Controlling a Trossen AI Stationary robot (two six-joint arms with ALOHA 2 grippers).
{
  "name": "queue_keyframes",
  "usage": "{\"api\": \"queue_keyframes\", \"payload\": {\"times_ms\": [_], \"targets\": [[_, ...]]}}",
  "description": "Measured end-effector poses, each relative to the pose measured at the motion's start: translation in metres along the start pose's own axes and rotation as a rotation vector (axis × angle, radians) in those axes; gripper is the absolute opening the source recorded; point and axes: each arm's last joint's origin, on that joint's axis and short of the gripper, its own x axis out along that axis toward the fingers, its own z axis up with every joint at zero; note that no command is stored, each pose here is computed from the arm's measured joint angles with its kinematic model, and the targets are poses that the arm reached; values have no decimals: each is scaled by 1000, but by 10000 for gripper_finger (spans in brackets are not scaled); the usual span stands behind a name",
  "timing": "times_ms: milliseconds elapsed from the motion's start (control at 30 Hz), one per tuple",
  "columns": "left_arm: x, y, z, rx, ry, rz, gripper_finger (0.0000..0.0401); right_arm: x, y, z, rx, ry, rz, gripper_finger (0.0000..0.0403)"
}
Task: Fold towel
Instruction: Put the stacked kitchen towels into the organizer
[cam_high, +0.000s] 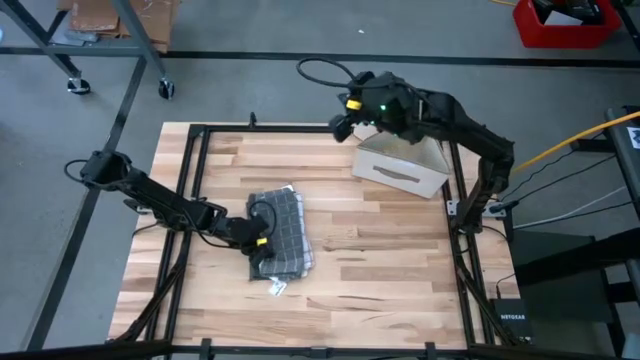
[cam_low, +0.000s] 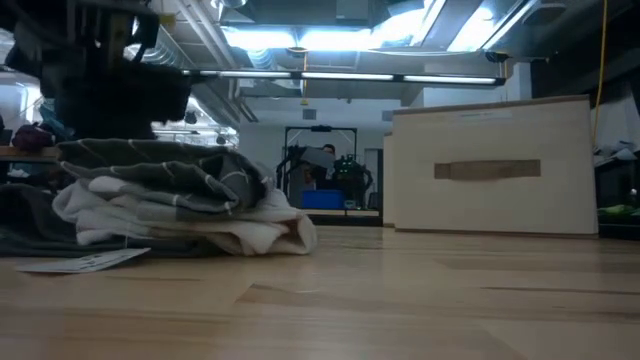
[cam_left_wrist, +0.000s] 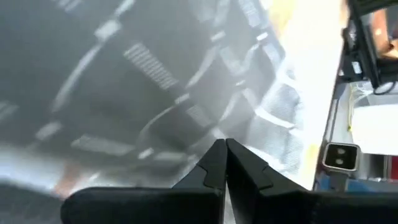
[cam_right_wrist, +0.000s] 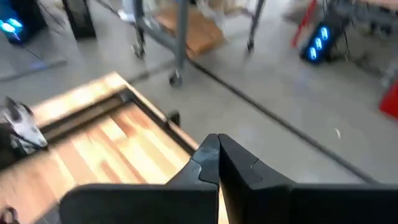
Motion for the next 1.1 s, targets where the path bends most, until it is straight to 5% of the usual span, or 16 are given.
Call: {"api": "queue_keyframes", "payload": {"times_ms": [567, 1100], "targets": [[-6, -44, 24, 217, -87, -114, 0, 34, -84, -34, 55, 433, -229, 5], [-10, -55, 36, 257, -131, -131, 0, 109, -150, -121, 165, 843, -415, 5]]}}
